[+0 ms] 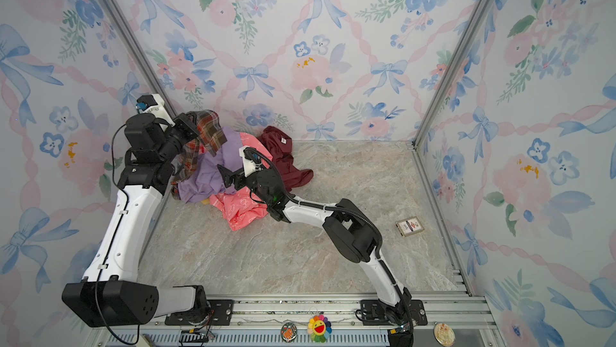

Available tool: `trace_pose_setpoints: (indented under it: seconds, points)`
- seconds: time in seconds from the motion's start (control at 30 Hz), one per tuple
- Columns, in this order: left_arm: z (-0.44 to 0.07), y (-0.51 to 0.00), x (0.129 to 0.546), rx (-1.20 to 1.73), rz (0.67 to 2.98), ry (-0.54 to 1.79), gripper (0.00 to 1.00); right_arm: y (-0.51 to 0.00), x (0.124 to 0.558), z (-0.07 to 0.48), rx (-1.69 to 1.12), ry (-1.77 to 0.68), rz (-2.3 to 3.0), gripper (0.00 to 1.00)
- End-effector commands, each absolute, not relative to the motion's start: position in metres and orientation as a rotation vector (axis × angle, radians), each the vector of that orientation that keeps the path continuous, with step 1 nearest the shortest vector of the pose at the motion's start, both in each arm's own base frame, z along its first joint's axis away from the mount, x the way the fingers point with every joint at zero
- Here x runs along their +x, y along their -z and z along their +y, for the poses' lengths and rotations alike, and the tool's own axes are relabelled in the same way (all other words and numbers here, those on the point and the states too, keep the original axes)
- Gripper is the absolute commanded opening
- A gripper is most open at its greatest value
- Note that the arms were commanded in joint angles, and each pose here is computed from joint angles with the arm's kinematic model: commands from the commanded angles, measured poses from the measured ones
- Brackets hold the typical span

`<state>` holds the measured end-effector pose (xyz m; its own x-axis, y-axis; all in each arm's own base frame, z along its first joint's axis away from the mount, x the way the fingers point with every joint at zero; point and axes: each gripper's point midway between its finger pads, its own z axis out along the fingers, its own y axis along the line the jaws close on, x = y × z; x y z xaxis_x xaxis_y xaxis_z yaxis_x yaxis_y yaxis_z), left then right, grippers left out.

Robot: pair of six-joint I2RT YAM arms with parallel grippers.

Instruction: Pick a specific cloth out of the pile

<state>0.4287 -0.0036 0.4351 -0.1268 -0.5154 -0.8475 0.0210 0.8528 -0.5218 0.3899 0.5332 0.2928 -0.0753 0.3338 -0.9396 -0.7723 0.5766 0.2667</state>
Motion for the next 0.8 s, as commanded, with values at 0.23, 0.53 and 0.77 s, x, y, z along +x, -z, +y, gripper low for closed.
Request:
trace_pose_setpoints:
  seconds: [0.23, 0.53, 0.77]
  points:
    - [-0.024, -0.388, 0.405, -0.317, 1.724, 0.504, 0.00, -0.339, 0.395, 0.549, -0.209, -1.059, 1.211, 0.99]
    - [-0.026, -0.374, 0.397, -0.326, 1.746, 0.515, 0.00, -0.310, 0.392, 0.558, -0.202, -1.060, 1.257, 0.95]
    - [-0.033, -0.377, 0.399, -0.305, 1.748, 0.536, 0.00, -0.306, 0.390, 0.561, -0.238, -1.032, 1.257, 0.94]
